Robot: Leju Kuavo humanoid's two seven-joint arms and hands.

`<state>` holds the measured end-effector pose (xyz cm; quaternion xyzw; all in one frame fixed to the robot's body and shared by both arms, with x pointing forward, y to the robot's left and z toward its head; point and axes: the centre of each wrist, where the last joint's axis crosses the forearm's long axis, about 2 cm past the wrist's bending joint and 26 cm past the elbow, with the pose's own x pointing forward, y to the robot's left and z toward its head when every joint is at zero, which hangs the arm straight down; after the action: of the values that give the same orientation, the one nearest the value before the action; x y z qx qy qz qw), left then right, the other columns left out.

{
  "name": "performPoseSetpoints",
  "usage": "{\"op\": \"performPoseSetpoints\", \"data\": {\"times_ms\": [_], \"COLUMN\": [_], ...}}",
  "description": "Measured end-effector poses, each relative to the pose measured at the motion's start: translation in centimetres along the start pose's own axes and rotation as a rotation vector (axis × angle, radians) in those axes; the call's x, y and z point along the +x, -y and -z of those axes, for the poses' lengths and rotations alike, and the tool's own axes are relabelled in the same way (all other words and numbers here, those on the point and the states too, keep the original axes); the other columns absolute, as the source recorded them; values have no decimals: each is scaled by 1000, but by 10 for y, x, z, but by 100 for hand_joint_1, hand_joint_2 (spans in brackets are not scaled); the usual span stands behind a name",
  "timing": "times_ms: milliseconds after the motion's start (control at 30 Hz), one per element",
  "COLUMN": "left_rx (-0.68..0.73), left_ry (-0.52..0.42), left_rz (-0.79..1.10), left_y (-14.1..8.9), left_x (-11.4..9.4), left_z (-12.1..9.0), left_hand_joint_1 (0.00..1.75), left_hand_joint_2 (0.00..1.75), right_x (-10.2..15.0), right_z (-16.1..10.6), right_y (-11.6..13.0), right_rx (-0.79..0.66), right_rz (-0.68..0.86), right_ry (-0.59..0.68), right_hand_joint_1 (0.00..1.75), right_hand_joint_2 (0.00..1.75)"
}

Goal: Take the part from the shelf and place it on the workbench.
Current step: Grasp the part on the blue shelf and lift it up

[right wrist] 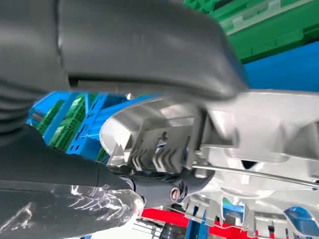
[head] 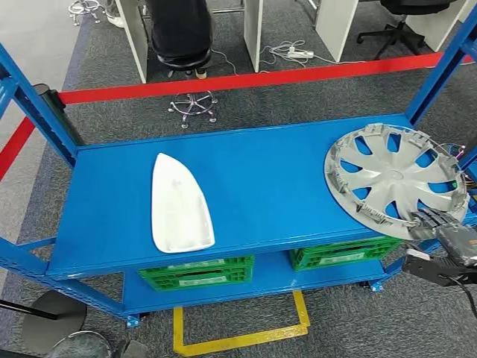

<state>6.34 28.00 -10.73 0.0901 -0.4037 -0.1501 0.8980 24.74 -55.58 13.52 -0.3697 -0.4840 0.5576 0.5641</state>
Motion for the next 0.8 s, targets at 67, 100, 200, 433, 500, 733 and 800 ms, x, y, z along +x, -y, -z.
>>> {"op": "performPoseSetpoints", "data": {"times_ms": [67, 100, 200, 433, 500, 733, 800], "left_rx": [2, 5, 10, 21, 22, 20, 20], "left_ry": [1, 1, -1, -6, -7, -10, -10], "left_rz": [1, 2, 2, 4, 4, 1, 1], "left_y": [-1, -1, -2, -7, -6, -5, -4], "left_x": [0, 0, -1, -4, -5, -6, -6], "left_z": [0, 1, 0, -1, -2, -3, -3], "left_hand_joint_1": [0, 0, 0, 0, 0, 0, 0], "left_hand_joint_2": [0, 0, 0, 0, 0, 0, 0], "right_x": [-2, -3, -7, -13, -13, -15, -15], "right_z": [-1, -1, -3, -2, -1, 2, 2], "right_y": [1, 1, 0, 8, 10, 18, 18], "right_rx": [7, 15, 41, 60, 56, 37, 39], "right_rz": [-3, -5, -13, -54, -60, -75, -78], "right_ry": [-8, -16, -45, -94, -96, -113, -114], "right_hand_joint_1": [0, 0, 24, 156, 172, 175, 175], "right_hand_joint_2": [175, 175, 175, 175, 175, 175, 175]}}
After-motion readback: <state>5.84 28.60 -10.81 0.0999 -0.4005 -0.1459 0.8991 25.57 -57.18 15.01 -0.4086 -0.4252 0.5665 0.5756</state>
